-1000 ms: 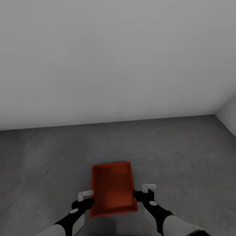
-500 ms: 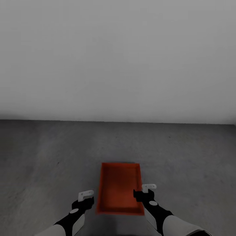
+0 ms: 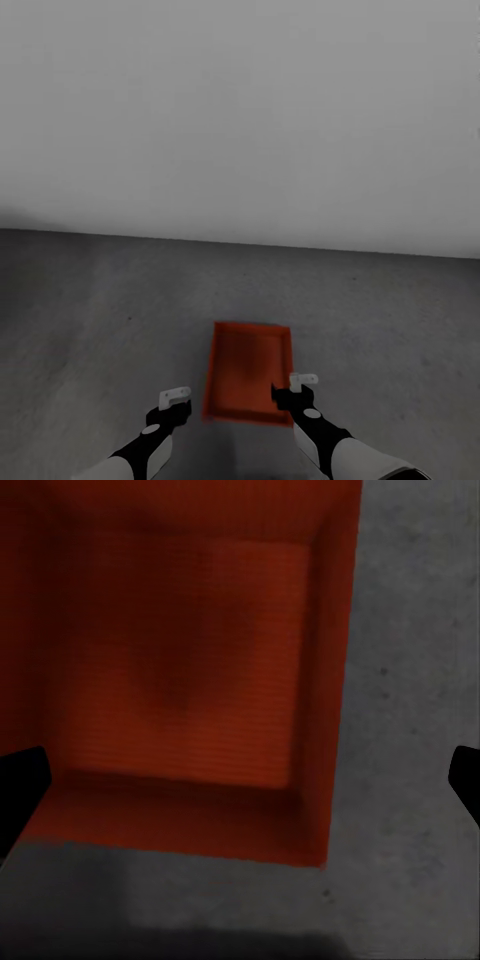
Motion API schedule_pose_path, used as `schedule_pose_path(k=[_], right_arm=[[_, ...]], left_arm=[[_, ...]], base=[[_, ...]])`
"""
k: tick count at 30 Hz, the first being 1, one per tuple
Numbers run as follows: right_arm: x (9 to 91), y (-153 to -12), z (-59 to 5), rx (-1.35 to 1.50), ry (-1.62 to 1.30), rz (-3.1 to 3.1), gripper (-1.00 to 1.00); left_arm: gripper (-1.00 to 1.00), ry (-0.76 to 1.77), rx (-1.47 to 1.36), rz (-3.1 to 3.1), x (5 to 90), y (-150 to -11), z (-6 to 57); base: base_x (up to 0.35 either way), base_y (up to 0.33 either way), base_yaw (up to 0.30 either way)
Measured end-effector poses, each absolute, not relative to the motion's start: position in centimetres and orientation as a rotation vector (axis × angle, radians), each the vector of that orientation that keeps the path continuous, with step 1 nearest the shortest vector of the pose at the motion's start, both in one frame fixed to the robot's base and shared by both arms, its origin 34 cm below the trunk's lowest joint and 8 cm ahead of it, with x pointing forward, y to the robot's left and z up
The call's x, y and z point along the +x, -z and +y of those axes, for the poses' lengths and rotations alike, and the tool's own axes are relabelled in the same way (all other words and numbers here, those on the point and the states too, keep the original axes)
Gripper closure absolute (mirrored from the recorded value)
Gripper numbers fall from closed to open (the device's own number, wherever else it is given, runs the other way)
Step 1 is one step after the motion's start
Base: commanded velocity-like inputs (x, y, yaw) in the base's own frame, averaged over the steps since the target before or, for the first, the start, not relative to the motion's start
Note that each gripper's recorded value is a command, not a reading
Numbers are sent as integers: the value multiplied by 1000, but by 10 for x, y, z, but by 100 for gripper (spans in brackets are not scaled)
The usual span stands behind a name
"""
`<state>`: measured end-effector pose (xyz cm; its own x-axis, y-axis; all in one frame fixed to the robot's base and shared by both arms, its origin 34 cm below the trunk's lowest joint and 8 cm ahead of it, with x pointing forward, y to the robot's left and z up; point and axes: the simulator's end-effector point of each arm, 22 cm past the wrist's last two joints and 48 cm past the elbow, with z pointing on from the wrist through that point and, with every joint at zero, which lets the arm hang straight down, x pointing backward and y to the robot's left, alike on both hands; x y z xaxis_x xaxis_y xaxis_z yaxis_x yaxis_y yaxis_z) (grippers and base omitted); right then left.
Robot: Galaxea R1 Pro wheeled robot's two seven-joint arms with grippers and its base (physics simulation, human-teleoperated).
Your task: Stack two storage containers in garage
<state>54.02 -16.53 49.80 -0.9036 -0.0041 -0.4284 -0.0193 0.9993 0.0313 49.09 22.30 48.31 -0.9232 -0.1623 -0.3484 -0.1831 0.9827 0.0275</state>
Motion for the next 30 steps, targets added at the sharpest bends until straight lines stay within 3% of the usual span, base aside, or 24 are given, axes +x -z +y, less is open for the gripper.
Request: schedule_pose_path(k=[26,30], right_arm=[[540,-498,-166,12,-49,2702,-100],[539,-498,-166,13,-48,2701,-100]], left_arm=[[-100,-85,-250,2776,491,-483,223],[-100,-84,-251,2776,491,-483,223]], base=[[-313,-2,0],[-123,0,0]])
